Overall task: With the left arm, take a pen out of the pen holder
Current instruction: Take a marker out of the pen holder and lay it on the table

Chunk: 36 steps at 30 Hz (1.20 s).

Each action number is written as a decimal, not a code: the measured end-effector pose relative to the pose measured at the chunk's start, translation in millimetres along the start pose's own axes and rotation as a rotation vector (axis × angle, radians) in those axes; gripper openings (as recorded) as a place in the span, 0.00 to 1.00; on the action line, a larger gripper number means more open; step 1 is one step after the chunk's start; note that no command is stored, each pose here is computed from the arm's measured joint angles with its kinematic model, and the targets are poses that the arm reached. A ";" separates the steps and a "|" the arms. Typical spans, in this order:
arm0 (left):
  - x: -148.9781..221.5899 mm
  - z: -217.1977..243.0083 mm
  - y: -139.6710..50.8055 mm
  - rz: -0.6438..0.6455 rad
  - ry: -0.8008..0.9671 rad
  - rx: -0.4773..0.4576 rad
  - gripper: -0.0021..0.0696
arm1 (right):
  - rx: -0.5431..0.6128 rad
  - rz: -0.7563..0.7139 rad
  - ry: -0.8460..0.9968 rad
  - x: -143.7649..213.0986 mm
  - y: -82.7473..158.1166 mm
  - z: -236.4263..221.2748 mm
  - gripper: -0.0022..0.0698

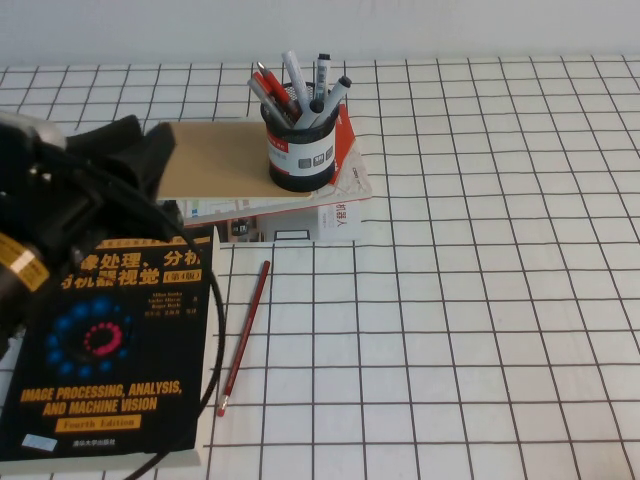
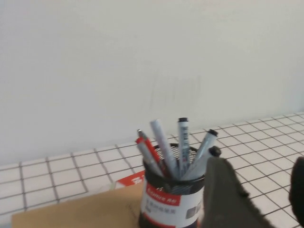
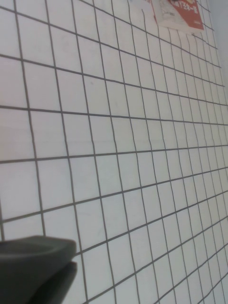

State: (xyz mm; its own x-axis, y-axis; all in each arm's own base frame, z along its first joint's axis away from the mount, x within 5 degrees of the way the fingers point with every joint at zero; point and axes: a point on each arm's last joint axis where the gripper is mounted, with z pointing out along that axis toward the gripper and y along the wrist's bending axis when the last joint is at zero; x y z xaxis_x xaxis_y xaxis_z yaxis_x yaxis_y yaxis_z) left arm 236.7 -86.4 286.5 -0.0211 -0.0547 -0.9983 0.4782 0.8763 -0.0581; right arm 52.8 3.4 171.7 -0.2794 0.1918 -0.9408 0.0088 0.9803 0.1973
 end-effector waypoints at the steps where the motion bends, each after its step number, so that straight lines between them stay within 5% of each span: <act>1: 1.8 5.7 -0.7 0.009 -0.006 0.025 0.40 | 0.000 0.000 0.000 0.0 0.0 0.0 0.01; 4: 3.9 26.8 -2.1 0.059 -0.010 0.097 0.56 | 0.000 0.000 0.000 0.0 0.0 0.0 0.01; 8: 5.0 54.7 -1.5 0.144 0.008 0.166 0.63 | 0.000 0.000 0.000 0.0 0.0 0.0 0.01; 36: 64.8 186.9 4.4 0.334 0.105 0.357 0.65 | 0.000 0.000 0.000 0.0 0.0 0.0 0.01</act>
State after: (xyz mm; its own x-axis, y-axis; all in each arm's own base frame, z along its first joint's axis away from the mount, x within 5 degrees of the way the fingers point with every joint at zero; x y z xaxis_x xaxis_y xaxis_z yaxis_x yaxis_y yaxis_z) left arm 401.5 -175.5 223.0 0.1048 0.2661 -0.9582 0.7441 0.6183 0.2531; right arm 52.8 3.4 171.7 -0.2794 0.1918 -0.9408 0.0088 0.9803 0.1973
